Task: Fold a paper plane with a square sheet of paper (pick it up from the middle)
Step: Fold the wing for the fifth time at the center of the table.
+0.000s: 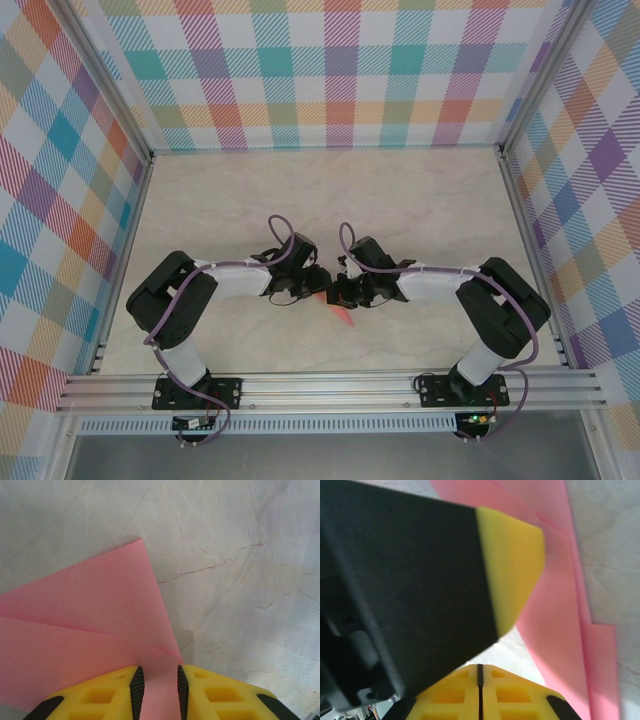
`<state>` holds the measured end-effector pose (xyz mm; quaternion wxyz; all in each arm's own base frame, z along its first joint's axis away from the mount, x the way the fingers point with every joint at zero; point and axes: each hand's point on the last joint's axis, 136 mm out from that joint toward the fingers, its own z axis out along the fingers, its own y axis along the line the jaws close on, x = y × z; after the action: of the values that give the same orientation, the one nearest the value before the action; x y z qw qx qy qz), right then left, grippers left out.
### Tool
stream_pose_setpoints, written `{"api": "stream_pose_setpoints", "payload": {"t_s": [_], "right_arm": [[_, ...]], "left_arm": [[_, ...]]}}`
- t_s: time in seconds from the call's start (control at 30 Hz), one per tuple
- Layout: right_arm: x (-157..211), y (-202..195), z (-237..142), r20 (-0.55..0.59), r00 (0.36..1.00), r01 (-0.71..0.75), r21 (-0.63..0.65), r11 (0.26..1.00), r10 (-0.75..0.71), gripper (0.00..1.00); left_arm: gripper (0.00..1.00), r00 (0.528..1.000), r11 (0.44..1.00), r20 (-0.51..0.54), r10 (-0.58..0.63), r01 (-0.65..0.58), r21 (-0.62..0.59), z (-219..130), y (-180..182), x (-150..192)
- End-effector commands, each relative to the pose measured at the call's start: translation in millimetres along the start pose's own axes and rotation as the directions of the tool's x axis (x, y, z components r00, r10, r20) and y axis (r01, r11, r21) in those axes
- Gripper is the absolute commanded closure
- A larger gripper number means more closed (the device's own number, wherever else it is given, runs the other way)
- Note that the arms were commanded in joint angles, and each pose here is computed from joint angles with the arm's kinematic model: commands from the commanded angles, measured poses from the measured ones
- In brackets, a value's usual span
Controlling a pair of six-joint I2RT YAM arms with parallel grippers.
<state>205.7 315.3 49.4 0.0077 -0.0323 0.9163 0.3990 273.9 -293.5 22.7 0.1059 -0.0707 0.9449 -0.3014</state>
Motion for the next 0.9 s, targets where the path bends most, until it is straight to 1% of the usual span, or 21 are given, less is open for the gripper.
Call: {"api": "stream_pose_setpoints", "payload": {"t_s": [0.0, 0.07, 0.23, 0.43, 0.6, 0.87], "right_arm": [[-14.0, 7.5, 5.9, 0.013, 1.0, -0.014, -0.024, 1.0, 0.014, 0.92], [-14.6, 2.0, 10.2, 0.015, 0.999, -0.03, -0.016, 0.999, 0.031, 0.92], [-11.4, -28.4, 17.4, 0.03, 0.998, -0.065, 0.078, 0.995, 0.063, 0.92], [0.1, -45.2, 16.2, 0.012, 0.995, -0.098, 0.118, 0.988, 0.097, 0.91], [8.2, -50.7, 8.9, 0.003, 0.993, -0.118, 0.116, 0.986, 0.118, 0.9], [23.2, -48.5, -4.1, -0.039, 0.995, -0.09, 0.111, 0.99, 0.095, 0.87]], "left_arm": [[0.72, 1.0, 0.995, -0.017, -0.001, 0.0, -0.098, 9.3, 29.8, 9.7], [0.72, 1.0, 0.995, -0.018, -0.001, -0.001, -0.099, 8.7, 29.3, 9.6], [0.72, 1.0, 0.995, -0.016, 0.0, -0.001, -0.103, 7.8, 28.6, 8.5], [0.72, 1.0, 0.993, -0.014, -0.001, -0.001, -0.122, 7.8, 32.7, 8.4], [0.72, 1.0, 0.991, -0.013, -0.003, 0.001, -0.135, 8.4, 36.1, 9.0], [0.73, 1.0, 0.987, -0.017, -0.008, 0.005, -0.162, 10.3, 43.9, 10.8]]}}
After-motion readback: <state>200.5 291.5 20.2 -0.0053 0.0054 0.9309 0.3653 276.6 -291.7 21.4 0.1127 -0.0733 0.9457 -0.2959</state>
